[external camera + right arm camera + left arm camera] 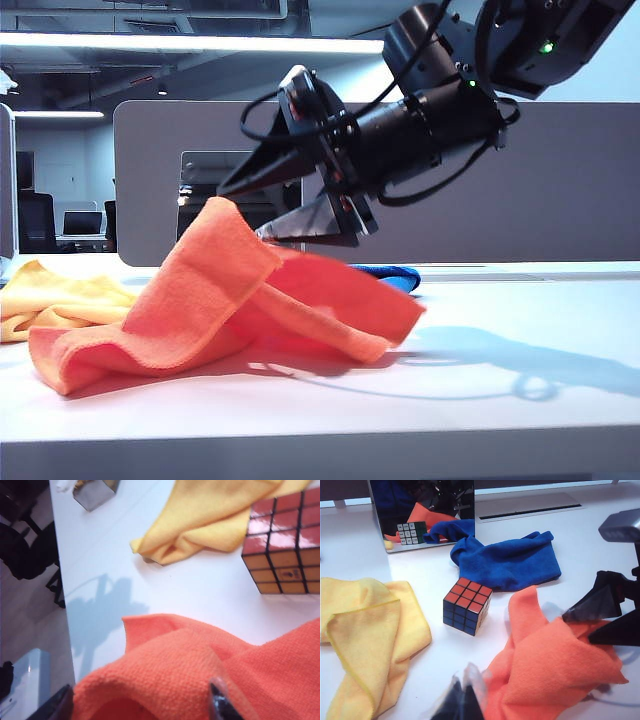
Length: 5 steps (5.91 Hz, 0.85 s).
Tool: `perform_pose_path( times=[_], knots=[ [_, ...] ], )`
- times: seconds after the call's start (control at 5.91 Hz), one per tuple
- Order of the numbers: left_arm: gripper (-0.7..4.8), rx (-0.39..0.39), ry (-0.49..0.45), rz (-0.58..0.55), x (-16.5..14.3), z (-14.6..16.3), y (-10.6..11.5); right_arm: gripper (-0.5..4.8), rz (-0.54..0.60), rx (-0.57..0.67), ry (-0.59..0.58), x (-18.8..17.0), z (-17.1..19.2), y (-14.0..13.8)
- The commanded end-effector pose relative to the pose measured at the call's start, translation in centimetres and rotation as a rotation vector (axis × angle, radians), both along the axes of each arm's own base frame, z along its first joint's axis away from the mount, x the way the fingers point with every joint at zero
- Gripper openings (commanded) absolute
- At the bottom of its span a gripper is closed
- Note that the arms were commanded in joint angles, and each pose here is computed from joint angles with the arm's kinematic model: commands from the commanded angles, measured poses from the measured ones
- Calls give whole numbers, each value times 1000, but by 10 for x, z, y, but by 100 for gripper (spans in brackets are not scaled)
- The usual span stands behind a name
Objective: Pick up a rag that is the same color as the top surface of the Rubik's Cube and cover the cube with it.
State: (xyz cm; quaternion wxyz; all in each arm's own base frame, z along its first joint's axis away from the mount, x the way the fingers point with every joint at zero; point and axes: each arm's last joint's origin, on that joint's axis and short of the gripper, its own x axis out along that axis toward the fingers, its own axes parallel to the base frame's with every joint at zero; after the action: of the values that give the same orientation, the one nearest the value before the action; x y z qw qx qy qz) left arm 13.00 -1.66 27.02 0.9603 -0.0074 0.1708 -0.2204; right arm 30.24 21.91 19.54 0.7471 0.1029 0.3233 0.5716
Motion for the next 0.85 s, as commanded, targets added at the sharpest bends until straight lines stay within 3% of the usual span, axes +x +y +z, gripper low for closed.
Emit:
perform_pose_path(
  times=[0.17, 0.51, 0.68, 0.85],
  knots=[
    [-5, -2, -16, -8, 0, 2, 0, 329, 30, -17, 60, -11, 0, 11],
    [-5, -3, -15, -8, 0, 2, 0, 167, 21, -36, 54, -13, -3, 16],
    [-5, -3, -15, -8, 0, 2, 0, 6, 17, 18, -16, -11, 5, 20],
    [-5, -3, -15, -8, 0, 2, 0, -1, 2, 77, -33, -8, 12, 23]
  ],
)
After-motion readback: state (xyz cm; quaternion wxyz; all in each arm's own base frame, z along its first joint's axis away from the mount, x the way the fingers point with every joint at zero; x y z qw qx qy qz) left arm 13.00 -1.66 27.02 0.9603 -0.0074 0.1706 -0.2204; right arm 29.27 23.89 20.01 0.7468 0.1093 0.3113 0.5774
